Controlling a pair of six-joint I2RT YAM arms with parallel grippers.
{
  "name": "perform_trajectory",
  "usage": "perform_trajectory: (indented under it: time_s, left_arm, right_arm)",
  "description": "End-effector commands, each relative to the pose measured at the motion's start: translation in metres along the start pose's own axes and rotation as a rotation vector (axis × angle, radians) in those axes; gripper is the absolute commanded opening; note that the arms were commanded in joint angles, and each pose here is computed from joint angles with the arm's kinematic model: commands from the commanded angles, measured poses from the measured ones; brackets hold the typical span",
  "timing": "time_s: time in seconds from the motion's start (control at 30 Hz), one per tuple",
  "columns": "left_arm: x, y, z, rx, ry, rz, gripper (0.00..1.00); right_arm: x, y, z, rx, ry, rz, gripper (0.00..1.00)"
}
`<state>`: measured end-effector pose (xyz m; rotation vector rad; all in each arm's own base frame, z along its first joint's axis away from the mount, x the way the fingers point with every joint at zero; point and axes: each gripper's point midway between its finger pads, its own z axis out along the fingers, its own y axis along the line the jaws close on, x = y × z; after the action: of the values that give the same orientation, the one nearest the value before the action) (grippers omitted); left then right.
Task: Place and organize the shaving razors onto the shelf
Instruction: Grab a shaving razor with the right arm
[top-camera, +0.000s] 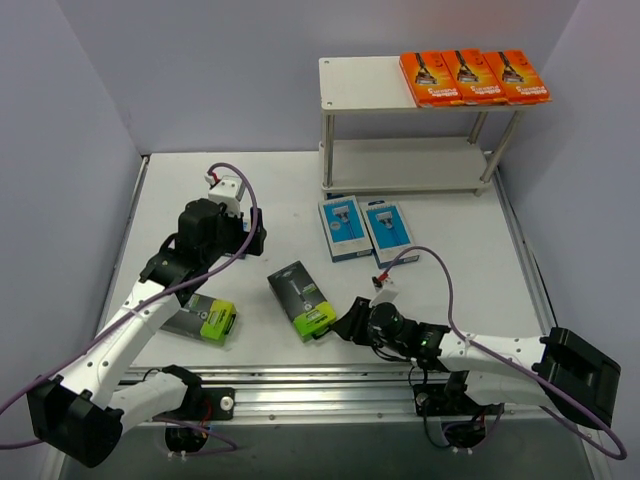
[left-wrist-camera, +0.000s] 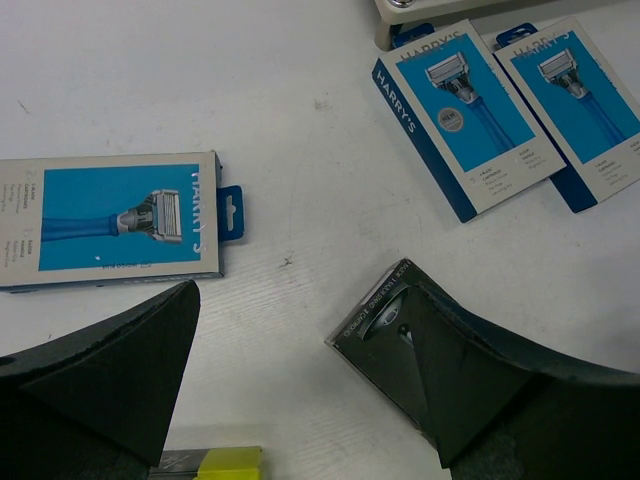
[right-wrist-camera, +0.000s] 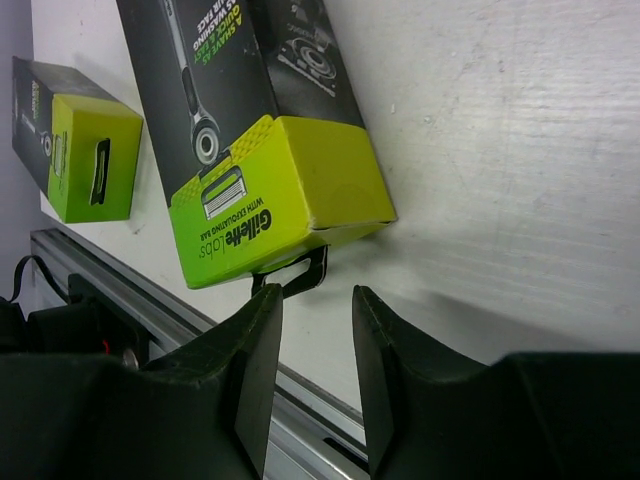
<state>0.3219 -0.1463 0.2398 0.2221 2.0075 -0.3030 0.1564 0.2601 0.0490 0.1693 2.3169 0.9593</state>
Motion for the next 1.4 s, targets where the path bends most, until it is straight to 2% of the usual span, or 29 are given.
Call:
perform_trajectory:
  time_s: [0.0, 0.57, 0.97, 1.37]
  left_arm:
    - [-0.029, 0.0, -0.011, -0.002, -0.074, -0.017, 0.94]
    - [-0.03, -0.001, -0.012, 0.002, -0.078, -0.021, 0.94]
    - [-0.028, -0.005, -0.01, 0.021, -0.067, -0.02, 0.94]
    - [-0.028, -0.007, -0.009, 0.032, -0.063, -0.021, 0.94]
  right_arm:
    - [-0.002, 0.017, 0.004, -0.063, -0.029, 0.037, 0.31]
    - [0.021, 0.029, 0.027, -0.095, 0.015, 0.035, 0.31]
    - [0.011, 0.031, 0.033, -0.086, -0.041, 0.058, 0.31]
    - [0.003, 0.047, 0.037, -0.113, -0.066, 0.069, 0.09]
